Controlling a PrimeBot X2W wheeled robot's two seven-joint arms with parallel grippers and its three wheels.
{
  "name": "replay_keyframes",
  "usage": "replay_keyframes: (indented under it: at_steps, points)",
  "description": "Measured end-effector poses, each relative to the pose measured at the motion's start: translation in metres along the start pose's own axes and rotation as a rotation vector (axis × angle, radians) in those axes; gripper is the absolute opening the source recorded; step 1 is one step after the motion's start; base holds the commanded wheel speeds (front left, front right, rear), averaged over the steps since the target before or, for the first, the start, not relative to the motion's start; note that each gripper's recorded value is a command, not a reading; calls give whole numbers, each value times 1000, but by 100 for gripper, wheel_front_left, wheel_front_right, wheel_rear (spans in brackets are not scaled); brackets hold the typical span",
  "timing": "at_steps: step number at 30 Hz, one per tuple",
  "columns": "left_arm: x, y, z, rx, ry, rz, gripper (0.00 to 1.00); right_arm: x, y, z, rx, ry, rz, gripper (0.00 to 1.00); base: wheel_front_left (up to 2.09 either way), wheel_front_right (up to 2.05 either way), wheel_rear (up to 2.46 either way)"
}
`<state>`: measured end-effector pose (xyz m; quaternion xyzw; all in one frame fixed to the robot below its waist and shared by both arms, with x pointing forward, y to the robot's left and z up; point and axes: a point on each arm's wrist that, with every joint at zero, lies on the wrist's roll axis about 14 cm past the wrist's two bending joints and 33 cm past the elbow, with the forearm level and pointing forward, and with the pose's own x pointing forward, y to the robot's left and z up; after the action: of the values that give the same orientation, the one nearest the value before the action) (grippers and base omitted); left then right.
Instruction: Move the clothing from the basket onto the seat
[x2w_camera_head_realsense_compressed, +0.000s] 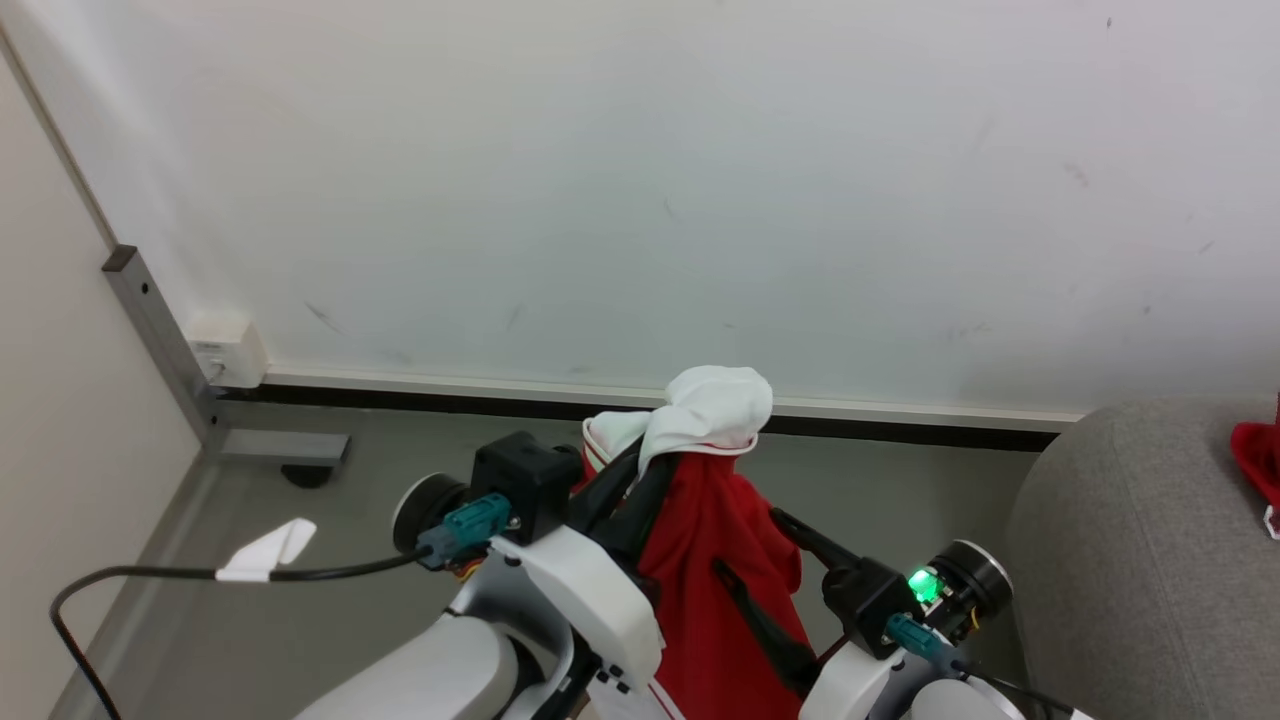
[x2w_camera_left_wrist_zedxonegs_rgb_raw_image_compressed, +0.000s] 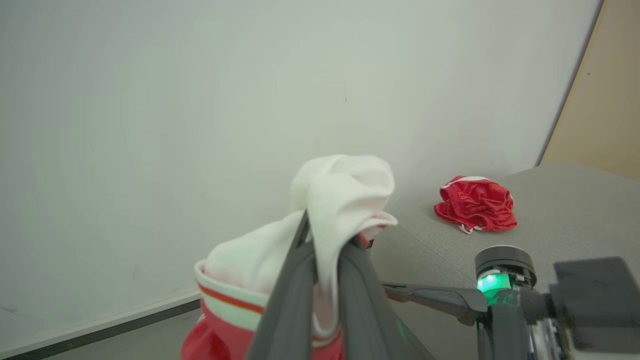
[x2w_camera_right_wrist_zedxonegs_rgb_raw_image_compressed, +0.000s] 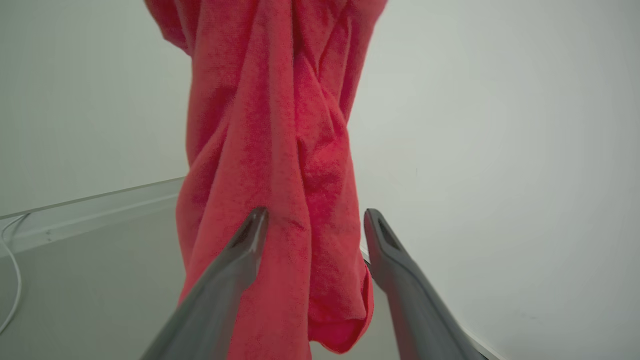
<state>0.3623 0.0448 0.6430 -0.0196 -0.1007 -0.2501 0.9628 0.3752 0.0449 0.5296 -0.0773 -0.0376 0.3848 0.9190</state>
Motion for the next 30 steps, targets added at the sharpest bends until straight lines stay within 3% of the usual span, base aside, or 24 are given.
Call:
replay_keyframes:
  at_steps: [9,10,11,12,19,20,22,23,24,30]
  points:
    - [-1,-10,3,-8,-3,-27,0,10,32,-10,78,43,107,100,0,0,0]
    - [0,-11,2,-9,-2,-31,0,10,32,-11,78,47,111,74,0,0,0]
    - [0,-11,2,-10,-2,-34,0,10,33,-11,83,47,113,12,0,0,0]
    - [0,-12,2,-11,-1,-35,0,10,34,-12,87,51,117,0,0,0,0]
    - [3,-8,-2,-6,7,-26,0,11,25,-11,114,48,96,0,0,0,0]
    - [3,-8,-3,-8,11,-25,5,10,23,-11,115,51,89,0,0,0,0]
    - [4,-6,-8,-9,22,-16,39,10,17,-11,129,48,67,0,0,0,0]
    - [4,-4,-11,-11,32,-11,65,10,13,-10,134,43,58,0,0,0,0]
    - [4,-3,-14,-9,42,-9,100,10,11,-9,137,39,49,0,0,0,0]
    - [4,-4,-22,-18,70,-15,100,9,-9,-4,150,17,-12,0,0,0,0]
